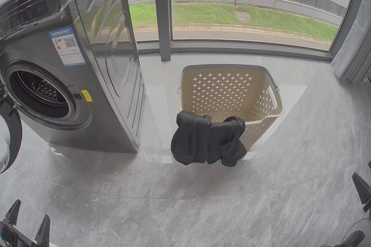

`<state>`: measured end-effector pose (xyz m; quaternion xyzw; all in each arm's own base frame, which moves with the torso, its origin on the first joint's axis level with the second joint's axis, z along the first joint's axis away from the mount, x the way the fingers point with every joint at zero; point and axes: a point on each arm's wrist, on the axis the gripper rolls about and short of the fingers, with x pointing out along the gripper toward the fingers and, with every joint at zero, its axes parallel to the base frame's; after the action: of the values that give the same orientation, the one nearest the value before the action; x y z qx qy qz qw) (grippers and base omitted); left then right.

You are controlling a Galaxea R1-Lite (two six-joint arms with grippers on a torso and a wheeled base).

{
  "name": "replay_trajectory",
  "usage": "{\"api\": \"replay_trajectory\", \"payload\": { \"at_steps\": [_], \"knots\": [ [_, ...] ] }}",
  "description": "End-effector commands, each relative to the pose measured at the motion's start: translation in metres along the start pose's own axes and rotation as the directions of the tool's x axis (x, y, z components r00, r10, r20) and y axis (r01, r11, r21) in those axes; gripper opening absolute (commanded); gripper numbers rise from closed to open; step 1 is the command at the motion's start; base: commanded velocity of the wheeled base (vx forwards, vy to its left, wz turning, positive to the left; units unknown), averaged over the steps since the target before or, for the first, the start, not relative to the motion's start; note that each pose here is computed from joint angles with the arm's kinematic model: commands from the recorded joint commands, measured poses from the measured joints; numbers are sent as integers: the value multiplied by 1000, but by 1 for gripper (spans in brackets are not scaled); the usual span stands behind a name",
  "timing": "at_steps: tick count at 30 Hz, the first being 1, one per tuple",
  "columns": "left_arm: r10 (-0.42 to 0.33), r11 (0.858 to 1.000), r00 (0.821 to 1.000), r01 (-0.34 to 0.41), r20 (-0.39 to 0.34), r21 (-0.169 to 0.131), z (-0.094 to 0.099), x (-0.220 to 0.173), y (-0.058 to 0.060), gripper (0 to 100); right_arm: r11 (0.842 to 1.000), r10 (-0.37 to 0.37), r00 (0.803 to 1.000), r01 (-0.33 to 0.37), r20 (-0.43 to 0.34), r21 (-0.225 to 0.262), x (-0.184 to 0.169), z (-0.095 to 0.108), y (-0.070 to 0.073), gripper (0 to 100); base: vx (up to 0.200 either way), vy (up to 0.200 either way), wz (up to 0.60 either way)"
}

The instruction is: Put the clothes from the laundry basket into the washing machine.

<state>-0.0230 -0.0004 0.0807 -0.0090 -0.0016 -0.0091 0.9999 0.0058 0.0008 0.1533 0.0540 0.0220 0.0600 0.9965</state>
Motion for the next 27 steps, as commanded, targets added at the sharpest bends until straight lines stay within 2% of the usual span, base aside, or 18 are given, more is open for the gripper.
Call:
{"api": "replay_trajectory", "payload": {
  "at_steps": [1,2,3,5,12,15,18,21,27],
  "knots": [
    [1,1000,1000,-1,-3,-2,-5,0,0,100,987,138,948,-110,-285,114,79,17,15,100,0,0,0],
    [1,1000,1000,-1,-3,-2,-5,0,0,100,987,138,948,-110,-285,114,79,17,15,100,0,0,0],
    [1,1000,1000,-1,-3,4,-5,0,0,100,983,170,920,-132,-352,130,100,13,23,100,0,0,0],
    [1,1000,1000,-1,-3,4,-5,0,0,100,980,184,895,-135,-406,146,121,6,30,100,0,0,0],
    [1,1000,1000,-1,-3,-3,-5,0,0,100,976,215,849,-170,-483,137,168,-22,50,100,0,0,0],
    [3,1000,1000,-3,-2,-10,-5,0,0,100,974,228,826,-189,-516,129,183,-35,60,100,200,0,0],
    [1,1000,1000,-1,-2,-11,-5,0,0,100,976,218,818,-182,-532,119,197,-46,64,100,200,0,0],
    [1,1000,1000,-1,-2,-11,-5,0,0,100,985,172,825,-142,-539,96,214,-56,68,100,200,0,0],
    [1,1000,1000,-1,-2,-11,-5,0,0,100,987,161,834,-136,-528,87,245,-73,77,100,0,0,0]
  ]
}}
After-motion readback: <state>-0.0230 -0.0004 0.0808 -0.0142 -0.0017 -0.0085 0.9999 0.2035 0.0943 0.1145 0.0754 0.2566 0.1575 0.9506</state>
